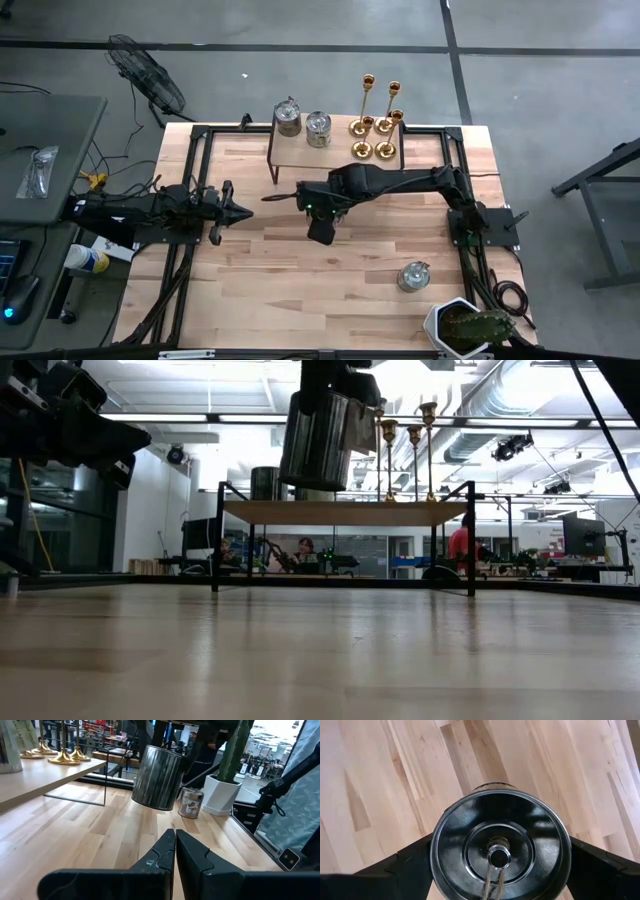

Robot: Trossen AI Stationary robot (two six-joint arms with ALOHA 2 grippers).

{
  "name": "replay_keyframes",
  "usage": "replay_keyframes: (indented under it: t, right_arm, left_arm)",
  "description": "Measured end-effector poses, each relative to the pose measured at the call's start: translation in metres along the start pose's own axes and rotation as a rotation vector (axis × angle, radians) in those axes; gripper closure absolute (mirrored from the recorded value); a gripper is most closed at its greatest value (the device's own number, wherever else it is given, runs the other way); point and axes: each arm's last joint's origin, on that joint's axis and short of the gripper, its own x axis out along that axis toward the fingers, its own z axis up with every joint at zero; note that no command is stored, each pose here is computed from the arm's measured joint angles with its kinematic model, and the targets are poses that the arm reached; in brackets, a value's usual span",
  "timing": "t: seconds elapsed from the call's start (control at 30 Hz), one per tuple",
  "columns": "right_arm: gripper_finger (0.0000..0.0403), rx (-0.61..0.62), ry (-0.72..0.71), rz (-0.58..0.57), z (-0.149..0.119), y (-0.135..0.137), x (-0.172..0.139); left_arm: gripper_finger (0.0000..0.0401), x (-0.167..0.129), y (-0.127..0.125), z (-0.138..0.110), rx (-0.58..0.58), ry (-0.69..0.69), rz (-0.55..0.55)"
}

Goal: Pick & Place candle stick holders
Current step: Align the silver scented candle on the shelf with the silver scented candle

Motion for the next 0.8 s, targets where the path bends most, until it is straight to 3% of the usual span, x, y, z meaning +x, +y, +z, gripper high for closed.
replay_keyframes:
  t: [0.4, 0.53, 0.67, 0.8]
  right_arm:
    - [0.0058, -0.033, 0.011, 0.028, -0.0004, 0.0011, 0.0000]
    - [0.0058, -0.033, 0.010, 0.027, -0.0003, 0.0008, 0.0000]
    - [0.0058, -0.033, 0.011, 0.030, -0.0003, 0.0010, 0.0000]
    - [0.0058, -0.027, 0.012, 0.030, -0.0003, 0.0009, 0.0000]
  left_arm:
    - [0.0389, 0.0000, 0.0005, 0.0002, -0.006, -0.005, 0.018]
    - [0.0378, 0.0000, 0.0019, 0.0009, -0.079, -0.021, 0.066]
    - [0.0323, 0.0011, 0.0023, -0.0004, -0.084, -0.006, 0.075]
    - [0.0225, 0.0041, 0.0036, -0.0036, -0.063, 0.033, 0.110]
